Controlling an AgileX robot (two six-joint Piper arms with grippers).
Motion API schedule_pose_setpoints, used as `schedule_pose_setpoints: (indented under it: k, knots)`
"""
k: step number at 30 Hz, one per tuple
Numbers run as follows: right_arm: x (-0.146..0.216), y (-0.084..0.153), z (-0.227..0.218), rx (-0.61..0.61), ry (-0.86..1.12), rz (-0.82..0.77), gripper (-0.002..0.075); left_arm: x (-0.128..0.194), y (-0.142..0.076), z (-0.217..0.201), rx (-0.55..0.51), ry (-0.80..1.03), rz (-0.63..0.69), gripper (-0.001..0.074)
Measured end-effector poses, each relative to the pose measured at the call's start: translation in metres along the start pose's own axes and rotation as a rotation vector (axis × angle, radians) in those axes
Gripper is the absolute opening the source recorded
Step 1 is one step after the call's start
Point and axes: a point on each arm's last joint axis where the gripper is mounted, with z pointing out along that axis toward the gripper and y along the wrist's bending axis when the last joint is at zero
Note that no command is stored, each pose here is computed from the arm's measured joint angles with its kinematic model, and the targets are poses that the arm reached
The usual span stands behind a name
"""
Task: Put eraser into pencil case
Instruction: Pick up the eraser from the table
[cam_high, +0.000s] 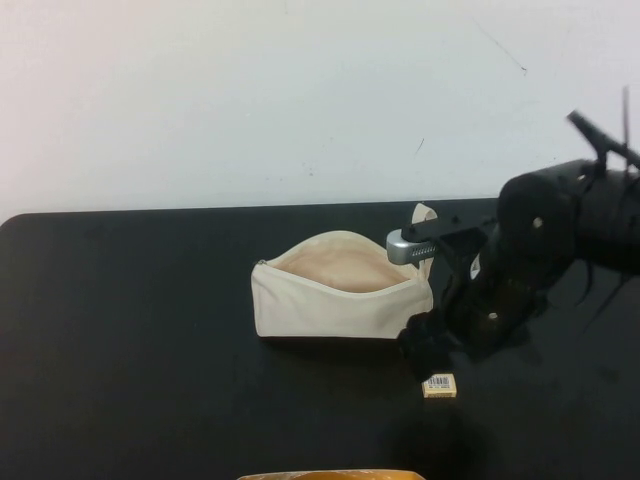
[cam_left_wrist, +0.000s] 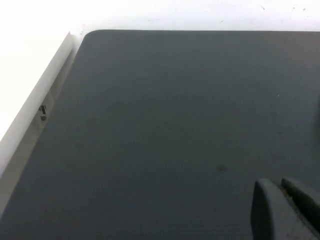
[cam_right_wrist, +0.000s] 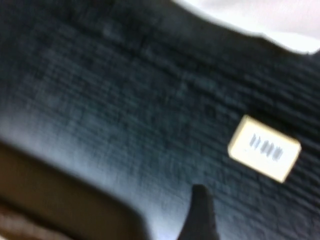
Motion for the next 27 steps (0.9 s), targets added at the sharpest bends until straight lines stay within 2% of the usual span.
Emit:
schedule_pose_setpoints:
  k: [10, 15, 21, 27]
  knots:
    - [-0.005, -0.004, 0.032, 0.004, -0.002, 0.063, 0.0546, 0.0, 0.0, 0.0, 0.0, 0.0, 0.0, -0.0001]
    - [-0.004, -0.005, 0.044, 0.006, 0.017, 0.073, 0.0526, 0.0, 0.0, 0.0, 0.0, 0.0, -0.001, -0.0001]
    - [-0.002, -0.006, 0.056, 0.008, 0.042, 0.095, 0.0479, 0.0, 0.0, 0.0, 0.0, 0.0, -0.001, -0.0001]
    - [-0.004, -0.006, 0.058, 0.009, 0.036, 0.107, 0.0385, 0.0, 0.0, 0.0, 0.0, 0.0, -0.001, -0.0001]
